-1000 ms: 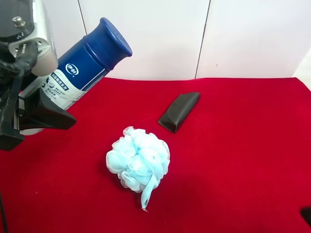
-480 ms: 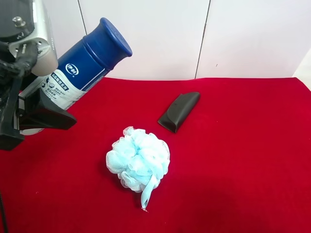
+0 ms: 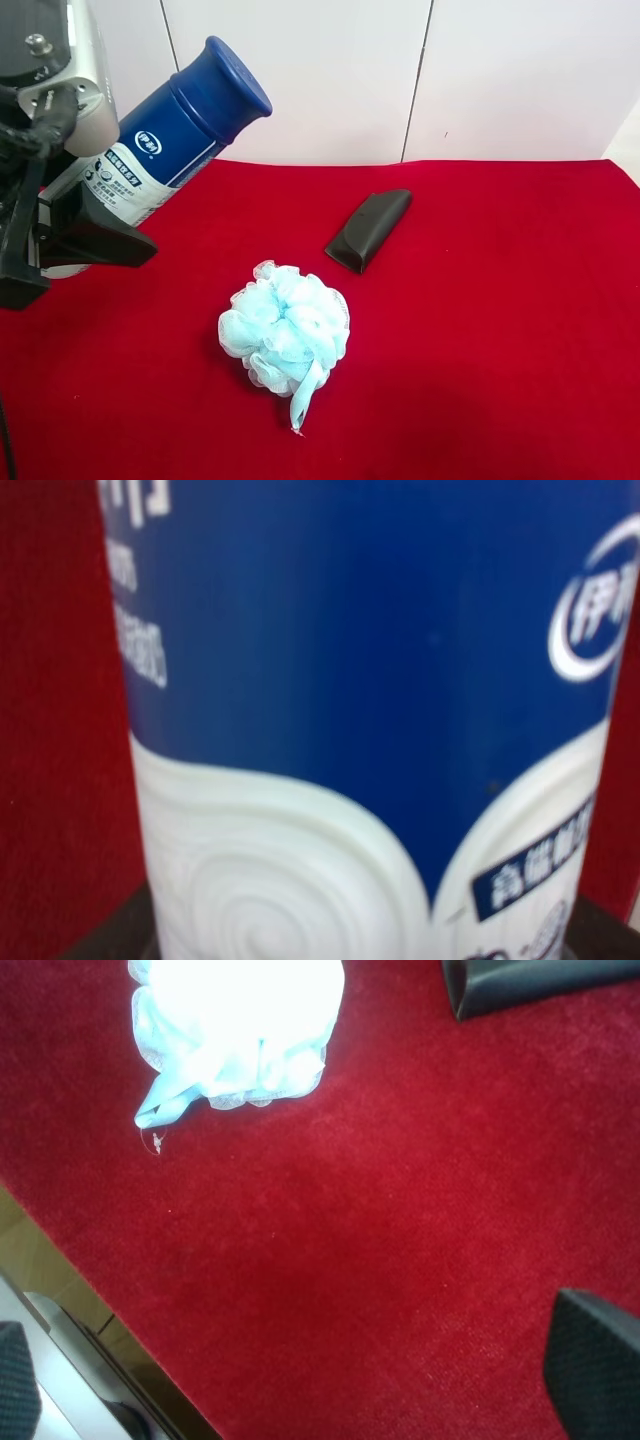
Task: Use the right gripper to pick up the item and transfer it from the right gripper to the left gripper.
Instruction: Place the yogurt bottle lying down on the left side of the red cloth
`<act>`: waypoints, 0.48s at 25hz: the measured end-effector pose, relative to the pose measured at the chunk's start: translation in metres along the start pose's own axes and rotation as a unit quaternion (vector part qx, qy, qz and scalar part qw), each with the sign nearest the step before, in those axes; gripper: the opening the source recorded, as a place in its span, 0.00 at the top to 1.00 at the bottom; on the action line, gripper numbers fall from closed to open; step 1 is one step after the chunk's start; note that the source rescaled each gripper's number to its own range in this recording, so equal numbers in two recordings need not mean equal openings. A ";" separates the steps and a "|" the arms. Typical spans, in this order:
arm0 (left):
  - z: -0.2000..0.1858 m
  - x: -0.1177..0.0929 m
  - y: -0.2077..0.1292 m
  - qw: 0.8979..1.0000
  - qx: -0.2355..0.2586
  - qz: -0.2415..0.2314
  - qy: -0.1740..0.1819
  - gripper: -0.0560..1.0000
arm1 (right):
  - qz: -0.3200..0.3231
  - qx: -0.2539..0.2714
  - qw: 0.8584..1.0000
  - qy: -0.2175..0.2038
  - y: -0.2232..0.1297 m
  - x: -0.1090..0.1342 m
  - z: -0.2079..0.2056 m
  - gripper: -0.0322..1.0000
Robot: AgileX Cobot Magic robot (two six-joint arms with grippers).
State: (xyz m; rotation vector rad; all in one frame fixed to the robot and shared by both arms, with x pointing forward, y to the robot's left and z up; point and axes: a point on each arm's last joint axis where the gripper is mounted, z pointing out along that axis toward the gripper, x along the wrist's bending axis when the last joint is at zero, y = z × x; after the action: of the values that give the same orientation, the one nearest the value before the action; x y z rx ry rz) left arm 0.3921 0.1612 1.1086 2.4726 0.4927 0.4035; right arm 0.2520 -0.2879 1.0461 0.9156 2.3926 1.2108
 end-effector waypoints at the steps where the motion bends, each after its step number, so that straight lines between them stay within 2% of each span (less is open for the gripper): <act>1: 0.000 0.000 0.000 1.000 0.000 0.000 0.000 0.94 | 0.000 0.000 1.000 0.000 0.000 0.000 0.000 0.00; 7: 0.000 0.000 0.000 1.000 0.000 0.000 0.000 0.94 | 0.017 0.000 1.000 -0.023 0.000 -0.001 0.000 0.00; 10: 0.000 0.000 0.000 1.000 0.000 0.000 0.000 0.94 | 0.051 -0.014 0.996 -0.069 -0.002 -0.003 -0.004 0.00; 11: 0.000 0.000 0.000 1.000 0.000 0.000 0.000 0.94 | 0.083 -0.034 0.989 -0.116 -0.005 -0.003 -0.008 0.00; 12: 0.000 0.000 0.000 1.000 0.000 0.000 0.000 0.94 | 0.100 -0.045 0.984 -0.142 -0.007 -0.003 -0.011 0.00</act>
State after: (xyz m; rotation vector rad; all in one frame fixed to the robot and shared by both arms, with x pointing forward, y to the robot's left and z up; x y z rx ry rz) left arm 0.3921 0.1612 1.1086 2.4726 0.4927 0.4035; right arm 0.2452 -0.2996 1.0471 1.2312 2.0465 1.1574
